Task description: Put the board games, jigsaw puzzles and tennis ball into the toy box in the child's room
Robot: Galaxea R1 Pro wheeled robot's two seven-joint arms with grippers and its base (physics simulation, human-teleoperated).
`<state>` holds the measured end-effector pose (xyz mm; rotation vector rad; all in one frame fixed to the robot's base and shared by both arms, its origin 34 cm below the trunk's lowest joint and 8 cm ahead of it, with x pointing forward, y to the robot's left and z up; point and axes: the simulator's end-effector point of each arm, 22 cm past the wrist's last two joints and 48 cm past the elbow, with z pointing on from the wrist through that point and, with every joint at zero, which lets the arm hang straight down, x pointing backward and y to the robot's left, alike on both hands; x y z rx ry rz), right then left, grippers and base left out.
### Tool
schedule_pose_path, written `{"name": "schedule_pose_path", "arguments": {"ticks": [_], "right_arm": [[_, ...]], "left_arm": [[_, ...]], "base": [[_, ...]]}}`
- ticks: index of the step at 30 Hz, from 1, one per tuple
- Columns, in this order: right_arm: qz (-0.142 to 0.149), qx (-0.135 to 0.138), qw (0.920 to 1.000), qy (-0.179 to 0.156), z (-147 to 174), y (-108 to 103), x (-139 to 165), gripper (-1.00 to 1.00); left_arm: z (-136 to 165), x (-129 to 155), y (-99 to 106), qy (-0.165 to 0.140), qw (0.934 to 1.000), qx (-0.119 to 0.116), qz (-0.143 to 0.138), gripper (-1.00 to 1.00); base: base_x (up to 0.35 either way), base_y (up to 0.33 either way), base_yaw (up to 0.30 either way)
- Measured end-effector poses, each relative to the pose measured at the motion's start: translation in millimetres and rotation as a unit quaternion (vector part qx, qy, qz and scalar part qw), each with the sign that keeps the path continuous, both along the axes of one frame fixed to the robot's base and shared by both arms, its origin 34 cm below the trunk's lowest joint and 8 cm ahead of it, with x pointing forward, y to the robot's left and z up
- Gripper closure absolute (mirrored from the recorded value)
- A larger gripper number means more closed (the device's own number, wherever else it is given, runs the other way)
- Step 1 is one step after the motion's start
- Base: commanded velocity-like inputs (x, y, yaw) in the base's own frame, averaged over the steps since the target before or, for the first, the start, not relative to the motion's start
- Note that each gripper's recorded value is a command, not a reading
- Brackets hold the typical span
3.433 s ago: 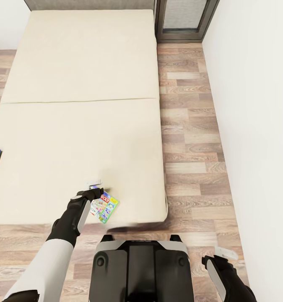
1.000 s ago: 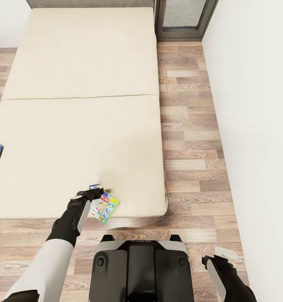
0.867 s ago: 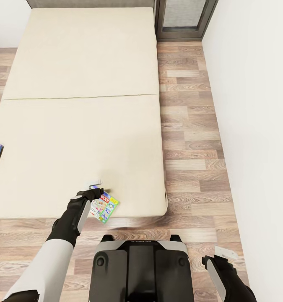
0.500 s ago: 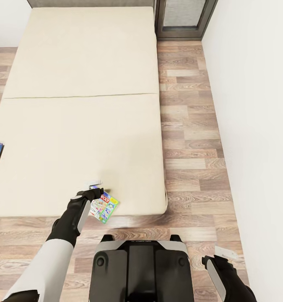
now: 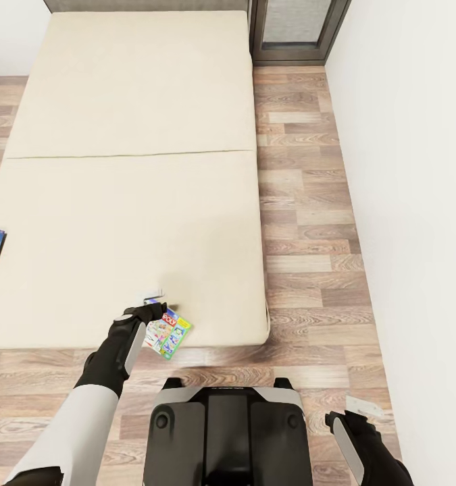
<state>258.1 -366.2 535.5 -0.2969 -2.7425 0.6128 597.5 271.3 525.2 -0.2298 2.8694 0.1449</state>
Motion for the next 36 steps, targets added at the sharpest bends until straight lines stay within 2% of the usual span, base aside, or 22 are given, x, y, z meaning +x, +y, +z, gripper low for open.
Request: {"name": "schedule_pose_path", "arguments": {"ticks": [36], "right_arm": [[0.0,0.0,1.0,0.0,-0.1,0.2,0.1,-1.0]], "left_arm": [[0.1,0.2,0.1,-0.001,1.0,-0.001,0.001,-1.0]], "base": [[-0.019,0.0,0.0]]}}
